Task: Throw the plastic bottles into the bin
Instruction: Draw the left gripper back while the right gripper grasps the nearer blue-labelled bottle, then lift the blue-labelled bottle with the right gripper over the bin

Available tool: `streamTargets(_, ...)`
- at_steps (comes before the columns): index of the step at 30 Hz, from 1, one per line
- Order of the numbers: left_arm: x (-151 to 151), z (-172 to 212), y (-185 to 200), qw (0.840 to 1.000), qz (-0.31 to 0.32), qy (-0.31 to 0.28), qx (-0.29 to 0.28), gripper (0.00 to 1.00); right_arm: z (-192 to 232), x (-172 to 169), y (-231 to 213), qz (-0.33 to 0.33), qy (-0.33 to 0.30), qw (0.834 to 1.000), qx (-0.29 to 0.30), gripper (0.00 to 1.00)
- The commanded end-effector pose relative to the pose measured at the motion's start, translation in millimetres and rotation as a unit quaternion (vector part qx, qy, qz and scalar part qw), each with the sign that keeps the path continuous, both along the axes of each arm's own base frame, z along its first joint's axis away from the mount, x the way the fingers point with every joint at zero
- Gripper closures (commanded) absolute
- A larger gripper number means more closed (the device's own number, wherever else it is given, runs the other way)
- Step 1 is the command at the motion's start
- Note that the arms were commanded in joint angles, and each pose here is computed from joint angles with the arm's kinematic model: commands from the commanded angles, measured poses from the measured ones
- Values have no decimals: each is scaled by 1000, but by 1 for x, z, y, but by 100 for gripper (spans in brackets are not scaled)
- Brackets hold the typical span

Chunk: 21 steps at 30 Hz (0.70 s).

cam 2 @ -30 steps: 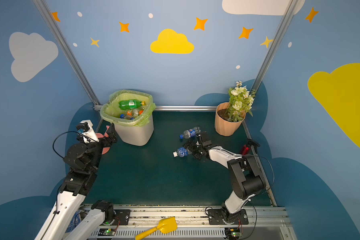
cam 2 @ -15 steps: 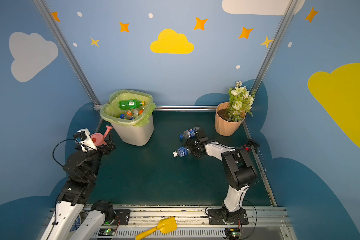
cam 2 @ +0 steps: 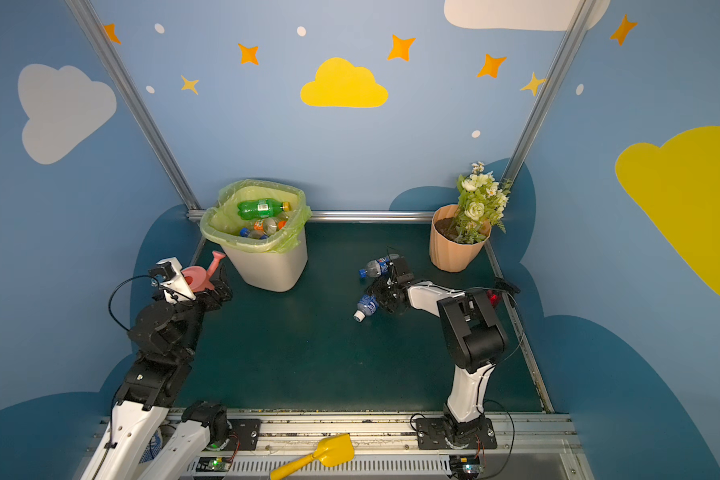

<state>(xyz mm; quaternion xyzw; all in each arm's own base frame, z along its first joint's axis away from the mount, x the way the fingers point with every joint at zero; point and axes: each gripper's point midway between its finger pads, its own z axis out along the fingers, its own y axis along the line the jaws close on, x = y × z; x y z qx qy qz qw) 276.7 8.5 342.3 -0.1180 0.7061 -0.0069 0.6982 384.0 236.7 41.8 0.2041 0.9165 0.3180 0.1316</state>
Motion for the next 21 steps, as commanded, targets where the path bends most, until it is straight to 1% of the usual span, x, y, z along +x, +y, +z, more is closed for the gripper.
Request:
streamTargets(1, 0, 4, 2, 1000, 4, -3, -3, 0, -12, -4, 0, 12, 9, 1000, 0, 43)
streamTargets(3, 2, 3, 2, 1000, 4, -1, -4, 0, -7, -1, 2, 18, -4, 1000, 5, 45)
streamTargets(7, 4, -1, 5, 1000, 18, 5, -16, 0, 9, 5, 8, 25, -40, 999, 27, 46)
streamTargets(10, 4, -8, 15, 998, 47, 14, -34, 0, 26, 10, 10, 28, -73, 996, 42, 45)
streamTargets(13, 5, -14, 15, 998, 51, 21, -44, 0, 47, 15, 13, 38, -108, 992, 51, 45)
streamTargets(18, 6, -29, 19, 995, 67, 32, -65, 0, 95, 26, 17, 56, -176, 981, 60, 45)
streamTargets(21, 6, -42, 21, 993, 75, 47, -76, 0, 137, 36, 19, 71, -229, 969, 65, 45)
